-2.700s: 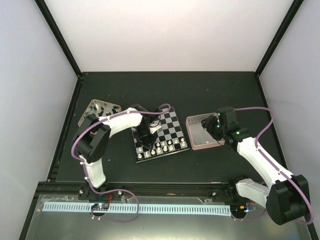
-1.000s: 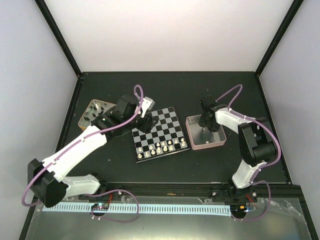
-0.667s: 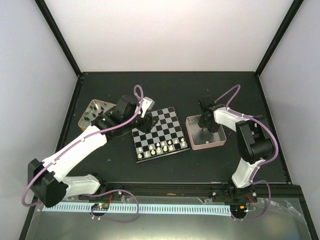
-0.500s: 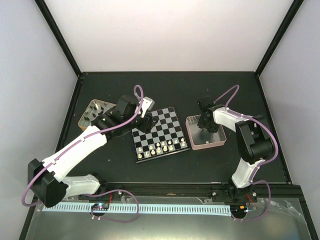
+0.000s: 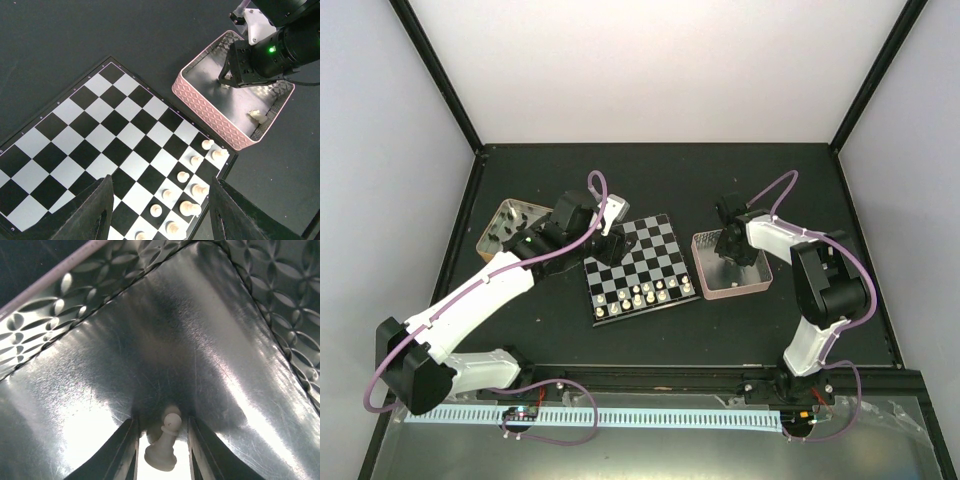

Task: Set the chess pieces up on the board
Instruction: Pick up the chess piece from the storage box.

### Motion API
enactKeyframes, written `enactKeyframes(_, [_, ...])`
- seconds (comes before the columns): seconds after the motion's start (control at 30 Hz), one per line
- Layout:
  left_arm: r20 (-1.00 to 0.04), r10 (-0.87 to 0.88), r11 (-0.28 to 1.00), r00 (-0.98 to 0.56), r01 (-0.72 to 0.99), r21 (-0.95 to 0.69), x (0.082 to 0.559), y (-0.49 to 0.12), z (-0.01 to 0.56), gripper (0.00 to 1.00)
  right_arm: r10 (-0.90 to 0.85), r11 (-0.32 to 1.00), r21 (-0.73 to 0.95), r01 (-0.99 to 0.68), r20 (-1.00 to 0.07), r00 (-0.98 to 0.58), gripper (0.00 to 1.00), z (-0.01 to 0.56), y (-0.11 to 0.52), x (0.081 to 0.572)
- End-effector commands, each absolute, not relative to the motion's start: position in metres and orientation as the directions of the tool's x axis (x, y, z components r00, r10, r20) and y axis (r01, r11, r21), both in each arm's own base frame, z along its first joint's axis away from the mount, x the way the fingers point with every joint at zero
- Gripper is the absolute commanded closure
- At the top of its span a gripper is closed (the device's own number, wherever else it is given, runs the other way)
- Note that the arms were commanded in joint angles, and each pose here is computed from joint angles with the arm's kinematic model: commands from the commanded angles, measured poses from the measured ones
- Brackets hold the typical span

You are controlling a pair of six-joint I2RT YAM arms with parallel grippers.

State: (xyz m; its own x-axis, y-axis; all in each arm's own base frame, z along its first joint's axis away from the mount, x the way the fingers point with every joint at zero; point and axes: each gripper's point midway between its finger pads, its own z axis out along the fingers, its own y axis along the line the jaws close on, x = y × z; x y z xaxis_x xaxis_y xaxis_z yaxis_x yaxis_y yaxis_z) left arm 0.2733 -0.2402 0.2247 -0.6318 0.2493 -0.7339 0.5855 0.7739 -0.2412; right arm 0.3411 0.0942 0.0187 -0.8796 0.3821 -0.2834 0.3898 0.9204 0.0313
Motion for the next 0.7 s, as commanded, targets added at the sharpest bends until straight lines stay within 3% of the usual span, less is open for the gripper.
enactKeyframes(0.0, [-0.759, 0.229, 0.776, -0.610, 0.585, -0.236, 0.2773, -0.2408, 0.2333, 0.46, 0.379, 0.922, 0.021, 0.387, -0.262, -0.888, 0.70, 0.0189, 0.0932, 0.3298])
enactKeyframes(0.23, [-0.759, 0.228, 0.775, -0.610, 0.586, -0.238, 0.2775, -0.2414, 0.2335, 0.46, 0.388, 0.920, 0.044, 0.390, -0.248, -0.888, 0.70, 0.0201, 0.0956, 0.3233])
enactKeyframes(0.57, [-0.759, 0.226, 0.775, -0.611, 0.585, -0.240, 0.2775, -0.2412, 0.2329, 0.46, 0.379, 0.923, 0.039, 0.384, -0.268, -0.886, 0.89, 0.0197, 0.0941, 0.3256])
enactKeyframes(0.67, [-0.763, 0.219, 0.778, -0.608, 0.581, -0.240, 0.2780, -0.2405, 0.2349, 0.46, 0.369, 0.927, 0.043, 0.374, -0.291, -0.883, 0.90, 0.0240, 0.0934, 0.3291])
